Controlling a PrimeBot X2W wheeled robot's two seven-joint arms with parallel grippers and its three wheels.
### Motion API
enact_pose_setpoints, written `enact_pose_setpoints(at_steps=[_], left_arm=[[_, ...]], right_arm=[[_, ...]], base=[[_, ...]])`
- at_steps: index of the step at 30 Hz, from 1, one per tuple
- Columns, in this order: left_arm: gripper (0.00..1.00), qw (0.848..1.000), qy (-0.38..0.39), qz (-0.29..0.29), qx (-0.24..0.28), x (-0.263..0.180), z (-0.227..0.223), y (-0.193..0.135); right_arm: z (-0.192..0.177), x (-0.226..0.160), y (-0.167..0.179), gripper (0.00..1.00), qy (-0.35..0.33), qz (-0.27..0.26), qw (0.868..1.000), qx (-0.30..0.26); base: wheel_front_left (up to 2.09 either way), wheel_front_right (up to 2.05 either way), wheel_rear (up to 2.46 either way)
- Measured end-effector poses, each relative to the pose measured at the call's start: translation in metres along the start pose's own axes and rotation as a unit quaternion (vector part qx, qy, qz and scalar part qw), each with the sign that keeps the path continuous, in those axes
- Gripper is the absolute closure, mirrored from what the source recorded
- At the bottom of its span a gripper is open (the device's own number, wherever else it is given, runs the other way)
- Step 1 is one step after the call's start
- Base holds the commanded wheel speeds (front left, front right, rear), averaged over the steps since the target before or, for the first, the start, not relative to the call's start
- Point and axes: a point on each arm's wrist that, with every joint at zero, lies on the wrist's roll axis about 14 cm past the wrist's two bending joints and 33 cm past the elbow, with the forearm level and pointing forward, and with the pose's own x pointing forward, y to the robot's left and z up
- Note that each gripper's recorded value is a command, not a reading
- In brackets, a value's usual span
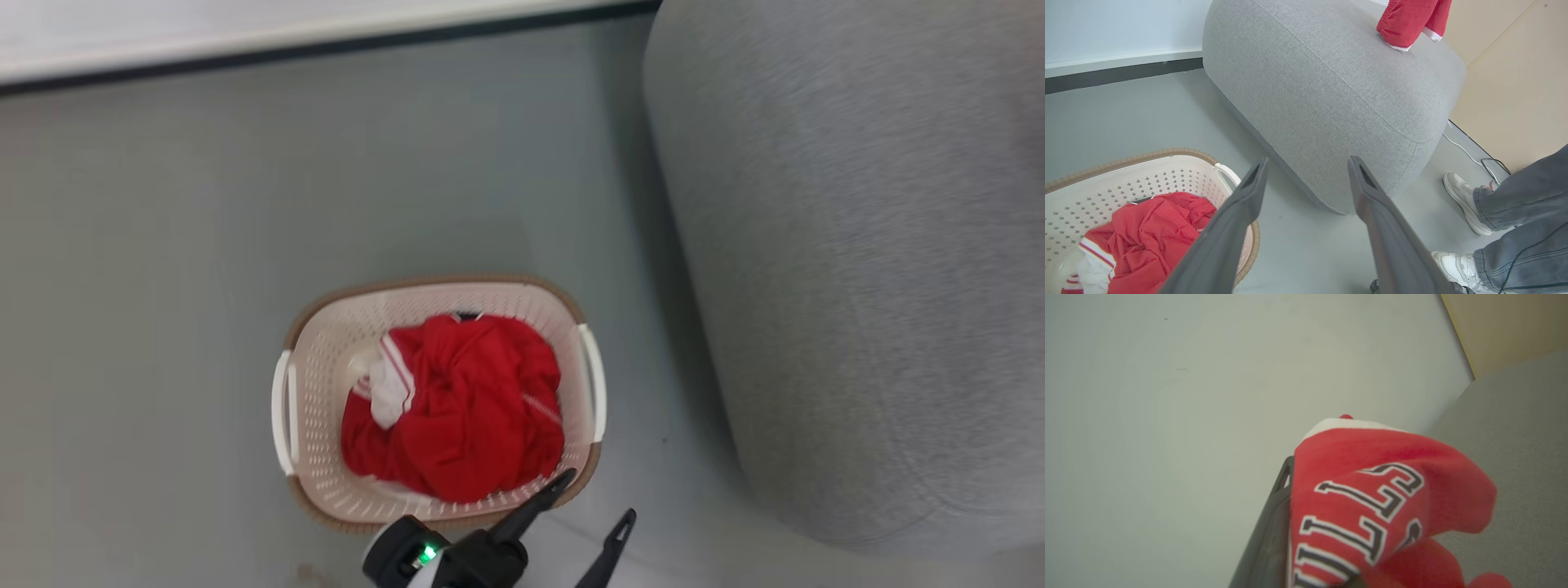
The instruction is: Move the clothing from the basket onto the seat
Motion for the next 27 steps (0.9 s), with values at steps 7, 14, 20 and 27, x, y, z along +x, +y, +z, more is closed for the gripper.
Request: enact_pose_setpoints(at_steps=[7,14,20,27], left_arm=[[0.0,0.998,0.012,0.067,-0.007,-0.005,-0.01,0.056],[0.0,0.997,0.022,0.072,-0.01,0.002,-0.018,0.07],[0.0,0.998,0.016,0.06,0.001,0.013,-0.014,0.069],[0.0,0.997,-0.024,0.068,0.003,0.023,0.01,0.072]], right_arm=[[-0.1,0.01,-0.03,1.0,0.086,-0.036,0.994,-0.052],[-0.179,-0.02,-0.054,0.78,0.177,-0.03,0.979,-0.096],[-0.168,-0.031,-0.069,0.0,0.187,-0.027,0.973,-0.131],[-0.15,-0.069,-0.096,0.0,0.231,0.008,0.938,-0.26]], base=[[0.0,0.0,0.0],[0.0,0.0,0.0],[0.0,0.0,0.0],[0.0,0.0,0.0]])
